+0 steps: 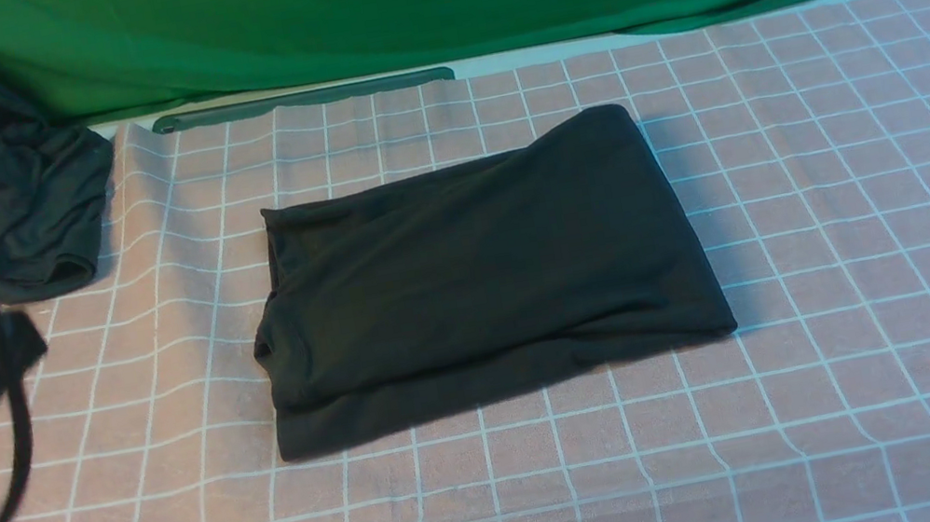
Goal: Fold a long-sleeved shirt over a pink coffee tablecloth.
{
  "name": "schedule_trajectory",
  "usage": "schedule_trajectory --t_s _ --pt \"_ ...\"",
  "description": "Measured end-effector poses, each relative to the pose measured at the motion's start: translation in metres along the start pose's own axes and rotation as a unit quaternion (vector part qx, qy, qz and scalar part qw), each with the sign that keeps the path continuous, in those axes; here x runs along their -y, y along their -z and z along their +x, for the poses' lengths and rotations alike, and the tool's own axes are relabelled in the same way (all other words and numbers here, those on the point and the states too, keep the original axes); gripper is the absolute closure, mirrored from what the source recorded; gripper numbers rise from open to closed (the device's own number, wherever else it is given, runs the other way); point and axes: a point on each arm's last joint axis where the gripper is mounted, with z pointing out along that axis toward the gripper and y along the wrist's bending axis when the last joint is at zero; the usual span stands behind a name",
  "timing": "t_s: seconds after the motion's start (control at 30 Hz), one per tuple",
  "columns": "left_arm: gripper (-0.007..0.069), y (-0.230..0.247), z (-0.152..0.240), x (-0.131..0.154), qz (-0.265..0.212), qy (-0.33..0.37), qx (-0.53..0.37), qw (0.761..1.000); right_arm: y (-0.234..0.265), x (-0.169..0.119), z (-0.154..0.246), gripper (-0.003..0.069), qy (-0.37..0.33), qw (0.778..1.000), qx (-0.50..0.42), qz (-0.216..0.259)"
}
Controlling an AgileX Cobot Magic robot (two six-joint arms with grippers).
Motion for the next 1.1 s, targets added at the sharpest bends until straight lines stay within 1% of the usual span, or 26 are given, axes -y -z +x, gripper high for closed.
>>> schedule_trajectory --t_s 0.03,0.17,0.37,0.53,0.67,0.7,0.83,0.97,1.1 --pt "0.0611 0.003 0.014 -0.007 0.002 0.004 0.007 1.000 0.008 -0.001 -0.003 0.0622 0.002 1.000 0.021 0.005" --pt "0.0611 0.012 0.037 -0.016 0.023 0.023 0.041 0.999 0.042 -0.005 -0.007 0.0622 0.015 0.996 0.084 0.020" --pt "0.0611 0.021 0.038 -0.016 0.046 0.038 0.082 0.995 0.087 -0.012 0.003 0.0622 0.025 0.986 0.162 0.037" --pt "0.0611 0.023 0.033 -0.013 0.063 0.048 0.111 0.991 0.127 -0.022 0.041 0.0622 0.028 0.968 0.243 0.064" --pt "0.0611 0.023 0.031 -0.013 0.067 0.048 0.123 0.989 0.147 -0.030 0.082 0.0622 0.026 0.951 0.298 0.077" --pt "0.0611 0.023 0.031 -0.013 0.067 0.048 0.122 0.989 0.148 -0.030 0.084 0.0622 0.025 0.949 0.304 0.078" --pt "0.0611 0.023 0.030 -0.012 0.068 0.049 0.125 0.989 0.163 -0.038 0.129 0.0622 0.011 0.923 0.376 0.087" --pt "0.0611 0.023 0.030 -0.012 0.068 0.049 0.125 0.989 0.159 -0.039 0.144 0.0622 0.005 0.917 0.390 0.089" --pt "0.0611 0.023 0.030 -0.013 0.067 0.047 0.126 0.989 0.154 -0.039 0.147 0.0618 0.003 0.922 0.378 0.086"
